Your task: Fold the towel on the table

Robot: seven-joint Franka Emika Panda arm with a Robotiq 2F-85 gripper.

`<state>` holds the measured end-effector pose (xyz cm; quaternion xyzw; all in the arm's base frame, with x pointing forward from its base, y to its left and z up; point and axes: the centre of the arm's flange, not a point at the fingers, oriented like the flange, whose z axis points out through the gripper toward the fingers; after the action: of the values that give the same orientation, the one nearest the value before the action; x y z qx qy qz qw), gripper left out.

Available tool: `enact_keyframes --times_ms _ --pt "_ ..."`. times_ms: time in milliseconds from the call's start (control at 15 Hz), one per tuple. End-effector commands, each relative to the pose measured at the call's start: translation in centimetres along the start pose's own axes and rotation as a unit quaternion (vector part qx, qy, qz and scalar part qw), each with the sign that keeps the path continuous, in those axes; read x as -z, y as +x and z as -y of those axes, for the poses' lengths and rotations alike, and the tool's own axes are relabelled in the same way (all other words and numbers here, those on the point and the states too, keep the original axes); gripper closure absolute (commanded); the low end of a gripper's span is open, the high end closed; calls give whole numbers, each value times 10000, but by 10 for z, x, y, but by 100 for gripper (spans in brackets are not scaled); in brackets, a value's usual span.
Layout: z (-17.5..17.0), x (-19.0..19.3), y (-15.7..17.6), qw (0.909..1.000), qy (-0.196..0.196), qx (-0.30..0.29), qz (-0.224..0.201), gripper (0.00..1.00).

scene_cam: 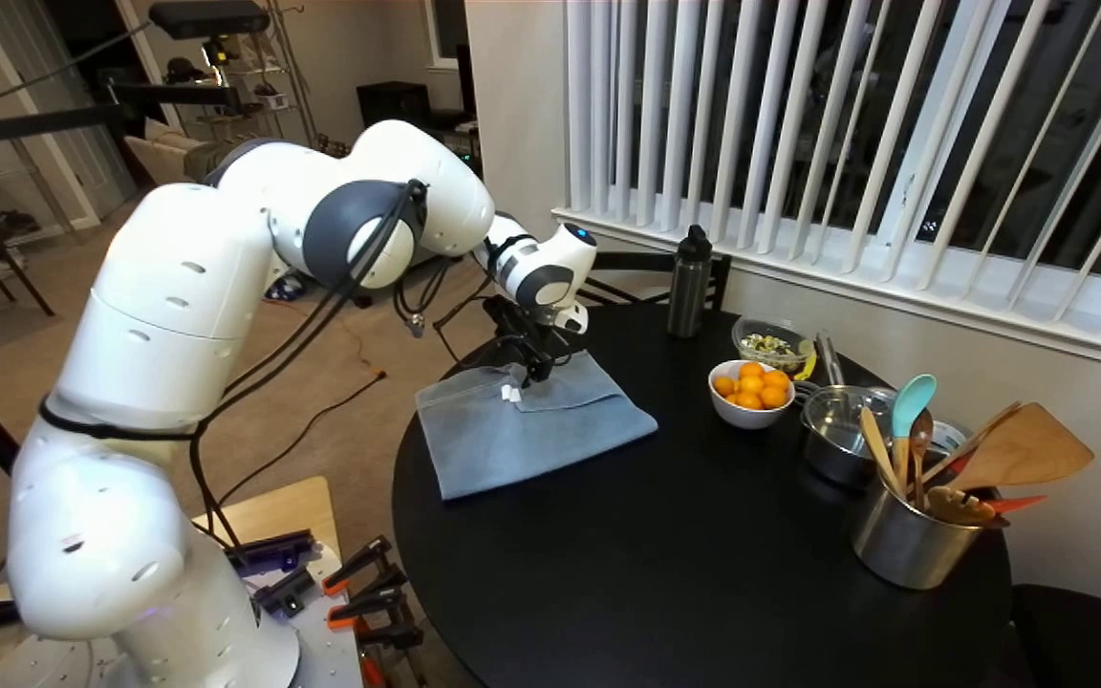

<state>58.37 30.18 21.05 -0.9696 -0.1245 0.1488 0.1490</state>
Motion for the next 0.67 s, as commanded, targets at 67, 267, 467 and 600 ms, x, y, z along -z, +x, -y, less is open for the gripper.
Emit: enact_keyframes --times_ms 67,267,467,600 --pt "34 -11 -12 9918 387 -1021 -662 0" --pt "53 -13 -26 9784 623 -1614 -1135 0" --pt "65 -9 -38 9591 740 -2163 -1666 0" --pt "55 -4 -42 9436 773 -2513 -2013 0"
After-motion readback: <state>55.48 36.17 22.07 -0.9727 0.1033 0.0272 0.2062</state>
